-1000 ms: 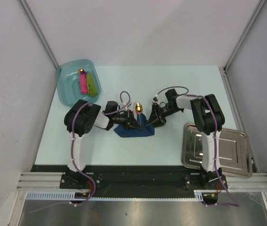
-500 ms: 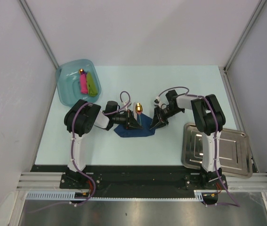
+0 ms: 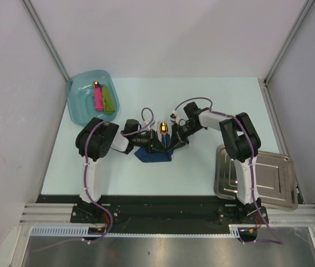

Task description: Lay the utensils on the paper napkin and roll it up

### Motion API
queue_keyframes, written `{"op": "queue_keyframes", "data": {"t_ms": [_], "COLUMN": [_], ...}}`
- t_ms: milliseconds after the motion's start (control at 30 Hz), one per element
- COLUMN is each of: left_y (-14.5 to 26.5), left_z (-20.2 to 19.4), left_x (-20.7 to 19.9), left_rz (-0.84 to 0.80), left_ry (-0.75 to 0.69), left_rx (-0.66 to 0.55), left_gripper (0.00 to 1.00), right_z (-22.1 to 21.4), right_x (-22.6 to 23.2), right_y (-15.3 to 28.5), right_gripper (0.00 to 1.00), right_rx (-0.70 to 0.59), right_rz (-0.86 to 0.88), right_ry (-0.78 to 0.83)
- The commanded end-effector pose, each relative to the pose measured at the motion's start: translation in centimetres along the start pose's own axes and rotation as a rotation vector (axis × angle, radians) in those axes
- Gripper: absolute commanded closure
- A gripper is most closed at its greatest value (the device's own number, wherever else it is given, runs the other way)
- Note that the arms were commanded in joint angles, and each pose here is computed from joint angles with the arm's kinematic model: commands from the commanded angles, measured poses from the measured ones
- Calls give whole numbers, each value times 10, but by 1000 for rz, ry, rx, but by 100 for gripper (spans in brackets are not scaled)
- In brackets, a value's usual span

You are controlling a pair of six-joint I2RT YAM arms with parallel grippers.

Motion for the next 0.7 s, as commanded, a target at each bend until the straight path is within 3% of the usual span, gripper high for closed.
{"op": "queue_keyframes", "data": {"t_ms": [0, 400, 667], "left_y": [7, 20, 36], "left_z": [13, 28, 11], "left_x": [14, -27, -15], "left_rz": [43, -41, 13], "left_ry": [-31, -112, -77], "left_rx": [-63, -100, -63], "left_gripper": [95, 94, 94], "right_z": [2, 9, 12], "right_x": [1, -16, -6], "right_y": [-10, -15, -14], "right_gripper": [99, 100, 100], "right_rx": [13, -5, -13], "right_rz": [-19, -70, -48], "right_ry": [28, 2, -2]}}
Point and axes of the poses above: each gripper's point midway between its finger pads, its own y axis back along the fingers, its own x axis along the line the jaws close on, z = x × y, the point moved 2 cm from there along y, back along the fingers, and after that the axes turned 3 degrees about -y, right-handed, at the moved point
